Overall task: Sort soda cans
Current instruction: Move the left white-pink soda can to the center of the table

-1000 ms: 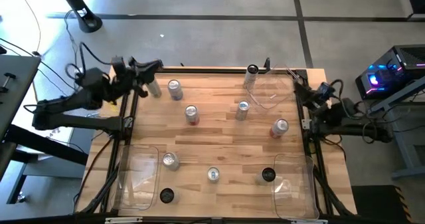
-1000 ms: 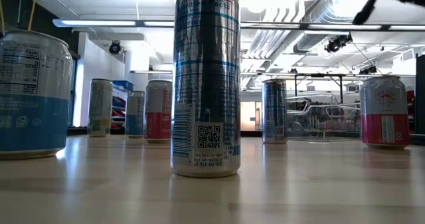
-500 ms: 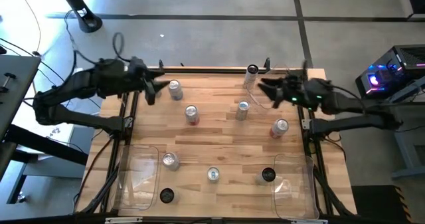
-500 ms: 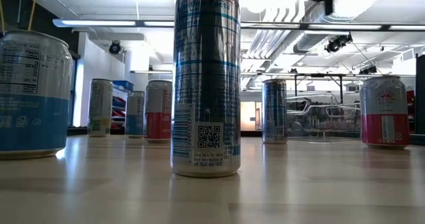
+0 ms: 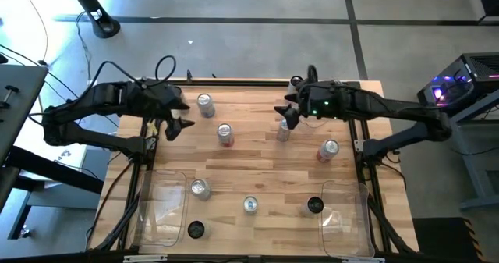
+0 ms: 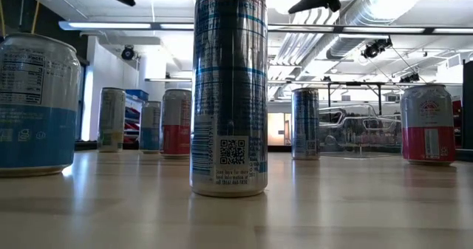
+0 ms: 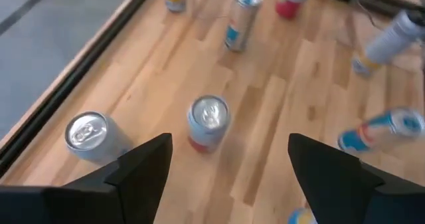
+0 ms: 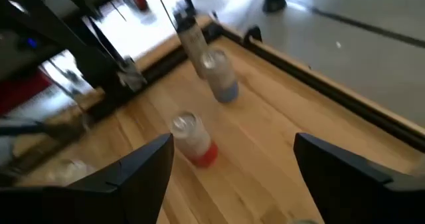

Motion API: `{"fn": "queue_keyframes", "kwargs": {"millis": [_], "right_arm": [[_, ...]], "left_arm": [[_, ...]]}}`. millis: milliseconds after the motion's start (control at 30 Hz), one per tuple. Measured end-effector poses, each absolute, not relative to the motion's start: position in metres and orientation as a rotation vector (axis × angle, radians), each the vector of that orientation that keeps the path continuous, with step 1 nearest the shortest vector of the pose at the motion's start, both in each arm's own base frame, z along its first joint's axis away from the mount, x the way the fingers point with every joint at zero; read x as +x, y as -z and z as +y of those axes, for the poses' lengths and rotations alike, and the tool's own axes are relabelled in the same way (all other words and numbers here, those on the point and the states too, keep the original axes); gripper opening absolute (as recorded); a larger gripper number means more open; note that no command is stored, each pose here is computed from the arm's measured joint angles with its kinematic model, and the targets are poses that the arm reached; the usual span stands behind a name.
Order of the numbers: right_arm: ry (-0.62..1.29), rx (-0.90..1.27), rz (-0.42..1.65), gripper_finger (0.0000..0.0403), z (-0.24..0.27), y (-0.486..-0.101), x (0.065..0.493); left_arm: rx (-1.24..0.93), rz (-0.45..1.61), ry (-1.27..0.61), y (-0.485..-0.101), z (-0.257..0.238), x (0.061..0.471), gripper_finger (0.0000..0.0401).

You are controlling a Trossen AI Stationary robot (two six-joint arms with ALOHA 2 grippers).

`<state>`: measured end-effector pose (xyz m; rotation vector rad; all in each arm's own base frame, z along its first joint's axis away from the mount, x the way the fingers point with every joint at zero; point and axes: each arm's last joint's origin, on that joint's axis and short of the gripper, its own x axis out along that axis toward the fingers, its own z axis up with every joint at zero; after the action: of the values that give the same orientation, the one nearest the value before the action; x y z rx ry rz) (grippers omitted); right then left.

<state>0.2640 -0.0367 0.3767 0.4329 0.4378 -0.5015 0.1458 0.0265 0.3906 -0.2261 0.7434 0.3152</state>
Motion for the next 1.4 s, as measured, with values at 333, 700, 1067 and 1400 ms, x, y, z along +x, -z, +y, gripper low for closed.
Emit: {"fn": "queue_keyframes", "kwargs": {"millis": [333, 700, 1067, 1400], "right_arm": [[0.549, 0.396, 0.669, 0.0307, -0.038, -0.352, 0.265], [0.396, 0.436, 0.749, 0.0307, -0.037, -0.308, 0.268], [0.336, 0.445, 0.752, 0.0307, -0.036, -0.282, 0.270], [0.327, 0.445, 0.723, 0.0307, -0.036, -0.281, 0.272]], "left_arm": [[-0.529, 0.672, -0.172, -0.339, 0.005, 0.133, 0.0296], [-0.515, 0.875, -0.237, -0.304, -0.009, 0.147, 0.0296], [-0.620, 0.963, -0.035, -0.292, -0.051, 0.181, 0.0296], [-0.754, 0.817, 0.050, -0.309, -0.077, 0.176, 0.0296]]}}
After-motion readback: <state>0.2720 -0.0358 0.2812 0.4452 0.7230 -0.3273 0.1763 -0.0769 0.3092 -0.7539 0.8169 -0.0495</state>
